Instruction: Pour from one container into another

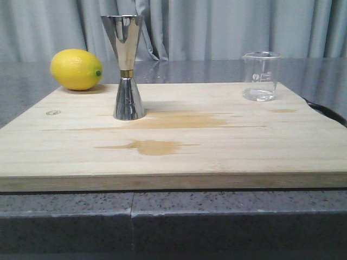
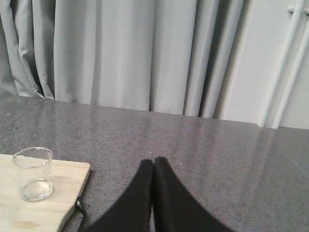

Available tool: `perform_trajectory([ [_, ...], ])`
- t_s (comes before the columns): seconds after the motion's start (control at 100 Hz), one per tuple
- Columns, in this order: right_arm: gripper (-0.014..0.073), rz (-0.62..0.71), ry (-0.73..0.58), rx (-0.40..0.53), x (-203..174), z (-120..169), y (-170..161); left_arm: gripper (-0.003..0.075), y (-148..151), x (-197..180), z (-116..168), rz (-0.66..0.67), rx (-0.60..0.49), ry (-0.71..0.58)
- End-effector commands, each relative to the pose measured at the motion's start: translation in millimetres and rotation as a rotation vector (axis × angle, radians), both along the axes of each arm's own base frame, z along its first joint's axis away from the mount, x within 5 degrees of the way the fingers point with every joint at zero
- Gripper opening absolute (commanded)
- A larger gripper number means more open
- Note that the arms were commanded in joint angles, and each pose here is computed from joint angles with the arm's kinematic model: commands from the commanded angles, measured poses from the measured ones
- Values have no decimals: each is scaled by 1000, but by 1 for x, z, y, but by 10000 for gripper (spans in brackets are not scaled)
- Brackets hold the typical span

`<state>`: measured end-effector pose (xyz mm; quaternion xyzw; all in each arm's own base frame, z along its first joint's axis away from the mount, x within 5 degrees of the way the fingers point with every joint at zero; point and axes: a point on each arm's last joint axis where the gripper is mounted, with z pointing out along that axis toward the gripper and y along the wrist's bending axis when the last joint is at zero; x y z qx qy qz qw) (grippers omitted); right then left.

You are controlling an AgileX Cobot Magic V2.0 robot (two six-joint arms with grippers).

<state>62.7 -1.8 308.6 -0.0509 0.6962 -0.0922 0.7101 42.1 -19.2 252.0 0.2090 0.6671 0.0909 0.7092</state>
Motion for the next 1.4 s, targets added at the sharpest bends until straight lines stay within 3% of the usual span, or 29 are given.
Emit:
perform_trajectory([
  [0.0,-71,-18,-98,-2,-2,15,-2,-19,6,-3,5,56,-151,-28],
  [0.16,-71,-18,-98,-2,-2,15,-2,-19,19,5,-12,160,-554,-45],
  [0.25,-71,-18,-98,-2,-2,15,-2,-19,22,8,-22,159,-674,-109],
  [0.34,-71,-18,-98,-2,-2,15,-2,-19,20,10,-30,110,-655,-143],
  [0.5,-71,-18,-98,-2,-2,15,-2,-19,18,11,-34,90,-630,-89],
  [1.39,-71,-18,-98,-2,-2,15,-2,-19,18,12,-38,110,-629,-46],
])
